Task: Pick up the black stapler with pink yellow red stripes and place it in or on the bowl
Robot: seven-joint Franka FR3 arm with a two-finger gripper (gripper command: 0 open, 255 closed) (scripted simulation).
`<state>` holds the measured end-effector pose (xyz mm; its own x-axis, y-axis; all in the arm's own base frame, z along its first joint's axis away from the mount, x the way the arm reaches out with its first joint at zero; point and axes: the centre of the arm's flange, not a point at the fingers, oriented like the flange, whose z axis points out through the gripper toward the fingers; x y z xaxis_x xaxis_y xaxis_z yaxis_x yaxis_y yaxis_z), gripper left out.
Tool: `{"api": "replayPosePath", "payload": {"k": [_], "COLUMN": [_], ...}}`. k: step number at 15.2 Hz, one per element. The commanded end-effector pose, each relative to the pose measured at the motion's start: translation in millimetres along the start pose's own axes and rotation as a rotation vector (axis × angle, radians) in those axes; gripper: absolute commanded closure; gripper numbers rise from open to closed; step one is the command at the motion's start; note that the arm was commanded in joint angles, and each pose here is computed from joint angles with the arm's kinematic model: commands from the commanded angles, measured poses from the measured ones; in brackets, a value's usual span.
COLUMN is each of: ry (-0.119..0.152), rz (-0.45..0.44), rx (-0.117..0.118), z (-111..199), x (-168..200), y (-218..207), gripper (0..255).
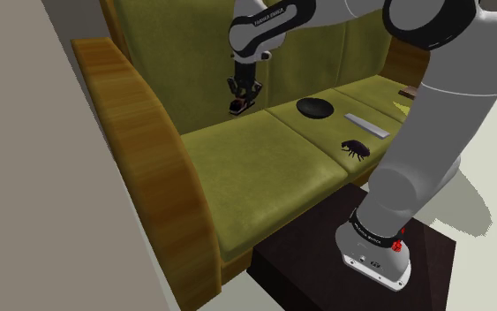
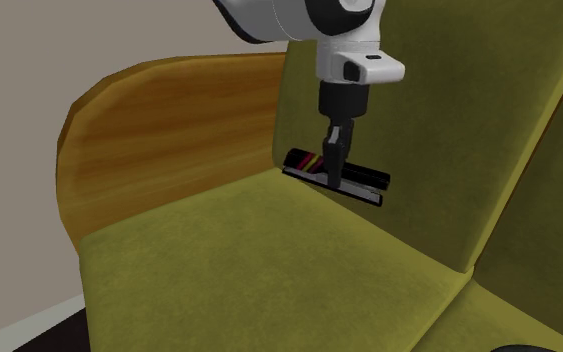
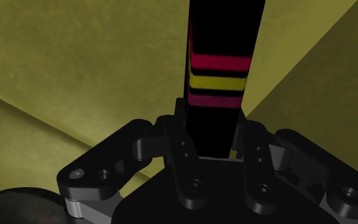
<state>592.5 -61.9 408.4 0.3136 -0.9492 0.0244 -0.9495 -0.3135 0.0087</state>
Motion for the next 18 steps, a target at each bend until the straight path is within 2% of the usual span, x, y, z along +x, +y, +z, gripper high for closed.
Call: {"api": "replayPosePath", "payload": {"k": [1, 2, 18], "ry": [0.000, 0.000, 0.000], "rz": [0.000, 0.000, 0.000], "rx": [0.000, 0.000, 0.000], "z": [-10.8, -14.6, -6.1], "x": [0.7, 0.8, 156.5], "y": [-0.1, -0.1, 142.3], "gripper": [255, 255, 255]}}
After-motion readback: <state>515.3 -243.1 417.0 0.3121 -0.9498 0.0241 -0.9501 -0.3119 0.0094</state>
